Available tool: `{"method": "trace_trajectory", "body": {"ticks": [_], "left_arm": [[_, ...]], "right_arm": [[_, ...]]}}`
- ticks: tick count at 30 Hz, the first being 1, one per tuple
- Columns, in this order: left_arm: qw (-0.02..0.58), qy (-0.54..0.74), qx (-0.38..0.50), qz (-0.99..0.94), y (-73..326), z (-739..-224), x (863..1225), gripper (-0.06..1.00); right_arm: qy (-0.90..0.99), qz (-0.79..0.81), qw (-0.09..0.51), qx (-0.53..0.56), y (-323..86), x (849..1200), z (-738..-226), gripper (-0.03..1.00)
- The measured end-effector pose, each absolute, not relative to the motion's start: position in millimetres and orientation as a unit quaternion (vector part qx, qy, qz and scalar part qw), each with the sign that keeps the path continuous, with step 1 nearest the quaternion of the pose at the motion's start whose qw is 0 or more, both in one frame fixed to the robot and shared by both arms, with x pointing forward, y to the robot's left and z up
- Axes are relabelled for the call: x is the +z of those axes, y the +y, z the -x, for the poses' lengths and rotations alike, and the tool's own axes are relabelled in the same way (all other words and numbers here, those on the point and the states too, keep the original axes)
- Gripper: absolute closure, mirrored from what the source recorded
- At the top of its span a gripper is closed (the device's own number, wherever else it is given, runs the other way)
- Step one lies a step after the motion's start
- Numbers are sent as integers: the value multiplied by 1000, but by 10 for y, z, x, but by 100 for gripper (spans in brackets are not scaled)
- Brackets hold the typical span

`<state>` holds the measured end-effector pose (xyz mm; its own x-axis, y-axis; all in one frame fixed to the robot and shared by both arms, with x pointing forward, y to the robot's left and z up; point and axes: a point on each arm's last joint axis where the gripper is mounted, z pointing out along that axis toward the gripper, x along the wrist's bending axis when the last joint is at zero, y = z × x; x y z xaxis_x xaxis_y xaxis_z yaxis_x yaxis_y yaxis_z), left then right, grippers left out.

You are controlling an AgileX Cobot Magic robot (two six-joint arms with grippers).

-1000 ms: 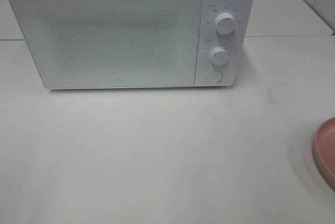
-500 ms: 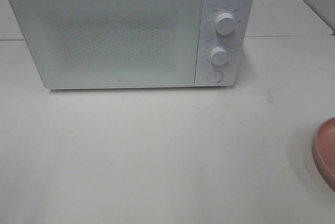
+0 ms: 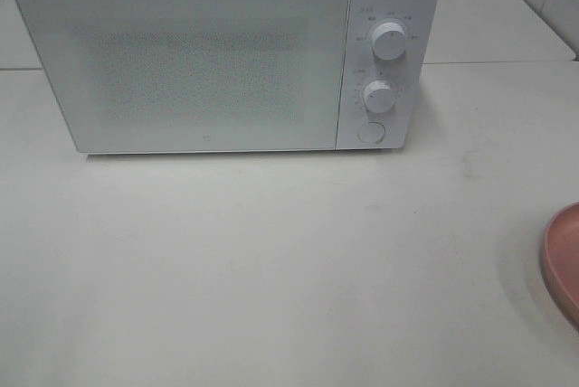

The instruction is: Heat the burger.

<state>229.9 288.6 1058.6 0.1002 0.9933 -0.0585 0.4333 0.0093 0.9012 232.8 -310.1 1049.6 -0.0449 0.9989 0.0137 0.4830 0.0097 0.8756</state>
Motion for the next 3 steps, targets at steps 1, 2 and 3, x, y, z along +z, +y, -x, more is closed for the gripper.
{"method": "trace_trajectory", "body": {"ticks": [1, 2, 3], "left_arm": [[412, 579, 339, -617, 2886, -2301, 10581, -4], [411, 579, 339, -617, 2886, -2302, 10578, -4], [411, 579, 339, -617, 2886, -2302, 10578, -4]], "right_arm": [[620, -598, 347, 372, -3101, 10496, -2328, 21], [620, -598, 347, 372, -3101, 10496, -2328, 21], [620, -598, 347, 372, -3101, 10496, -2328, 21]]}}
